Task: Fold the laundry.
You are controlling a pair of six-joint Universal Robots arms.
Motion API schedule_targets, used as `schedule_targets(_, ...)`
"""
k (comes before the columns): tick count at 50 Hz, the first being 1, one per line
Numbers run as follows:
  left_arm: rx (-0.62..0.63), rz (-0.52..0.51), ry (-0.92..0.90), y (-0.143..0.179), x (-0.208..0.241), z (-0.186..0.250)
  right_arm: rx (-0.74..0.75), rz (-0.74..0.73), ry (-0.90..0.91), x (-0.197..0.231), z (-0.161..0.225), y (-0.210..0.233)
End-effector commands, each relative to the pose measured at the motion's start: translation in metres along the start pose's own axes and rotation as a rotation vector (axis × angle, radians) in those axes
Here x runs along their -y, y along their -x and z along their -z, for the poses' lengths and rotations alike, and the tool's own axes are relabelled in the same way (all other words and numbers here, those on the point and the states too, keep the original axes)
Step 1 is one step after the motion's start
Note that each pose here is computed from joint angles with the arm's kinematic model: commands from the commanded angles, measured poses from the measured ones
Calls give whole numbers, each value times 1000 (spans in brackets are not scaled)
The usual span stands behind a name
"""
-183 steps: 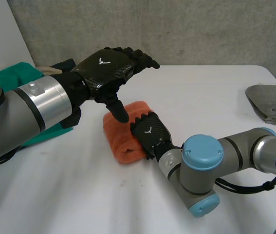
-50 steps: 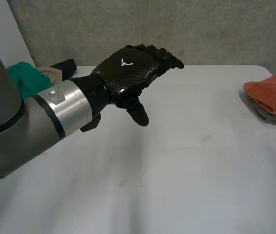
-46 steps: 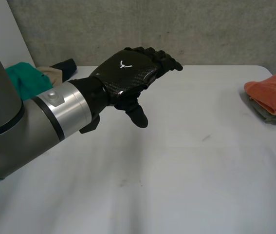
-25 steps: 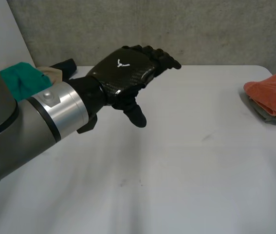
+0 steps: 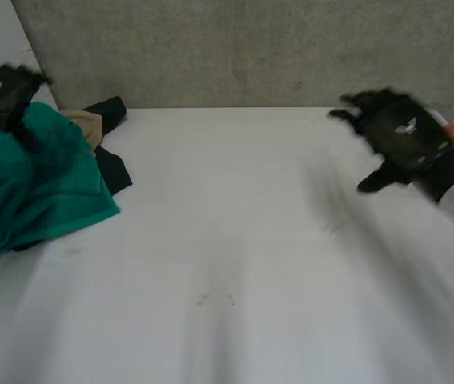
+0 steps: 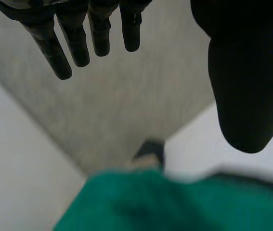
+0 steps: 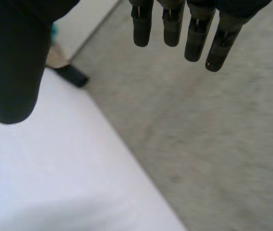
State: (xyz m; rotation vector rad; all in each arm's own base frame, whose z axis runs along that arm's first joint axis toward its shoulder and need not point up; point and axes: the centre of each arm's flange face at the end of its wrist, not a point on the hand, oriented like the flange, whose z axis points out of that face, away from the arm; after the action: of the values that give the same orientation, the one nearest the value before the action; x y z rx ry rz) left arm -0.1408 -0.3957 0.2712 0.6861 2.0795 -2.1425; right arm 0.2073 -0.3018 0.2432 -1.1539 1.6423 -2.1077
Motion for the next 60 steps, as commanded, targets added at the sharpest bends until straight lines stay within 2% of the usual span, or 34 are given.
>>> schedule_targets(1, -22, -277, 161, 7, -81, -27, 29, 74, 128, -14, 8, 36)
schedule_targets(4, -17, -353, 202, 14, -111, -37, 36, 106, 167, -20, 10, 44)
schedule_targets(9, -26, -356, 206, 10, -130, -46, 30, 120, 198, -29, 11, 46)
schedule_targets(13, -22, -358, 146, -2, -119, -50, 29, 114, 211, -33, 11, 45)
schedule_targets(17, -17, -320, -1, -21, -62, -43, 25, 115, 212, -33, 10, 45)
schedule_targets(21, -41, -187, -126, -43, -10, -23, 9, 123, 211, -31, 9, 42)
schedule_targets(27, -231, 123, -255, -110, 58, 28, -58, 141, 227, -28, 8, 32)
schedule_targets(29, -286, 205, -257, -126, 65, 41, -77, 148, 228, -27, 7, 29)
schedule_targets(30, -348, 280, -254, -144, 70, 53, -94, 149, 233, -26, 7, 26)
schedule_targets(32, -423, 360, -236, -167, 72, 67, -110, 150, 234, -25, 6, 24)
schedule_targets(33, -494, 414, -220, -190, 73, 80, -116, 149, 237, -25, 6, 23)
schedule_targets(36, -602, 487, -178, -230, 66, 95, -145, 153, 245, -24, 5, 19)
schedule_targets(37, -654, 520, -143, -253, 57, 100, -150, 154, 245, -24, 5, 18)
schedule_targets(41, -693, 539, -113, -285, 50, 105, -173, 155, 258, -24, 5, 15)
schedule_targets(47, -580, 533, -154, -264, 60, 91, -172, 145, 278, -28, 8, 18)
schedule_targets(50, -488, 496, -171, -233, 60, 76, -166, 137, 285, -28, 9, 19)
schedule_targets(54, -384, 394, -160, -197, 47, 65, -142, 117, 319, -27, 11, 22)
schedule_targets(60, -311, 221, -131, -173, 26, 61, -62, 4, 420, -17, 22, 36)
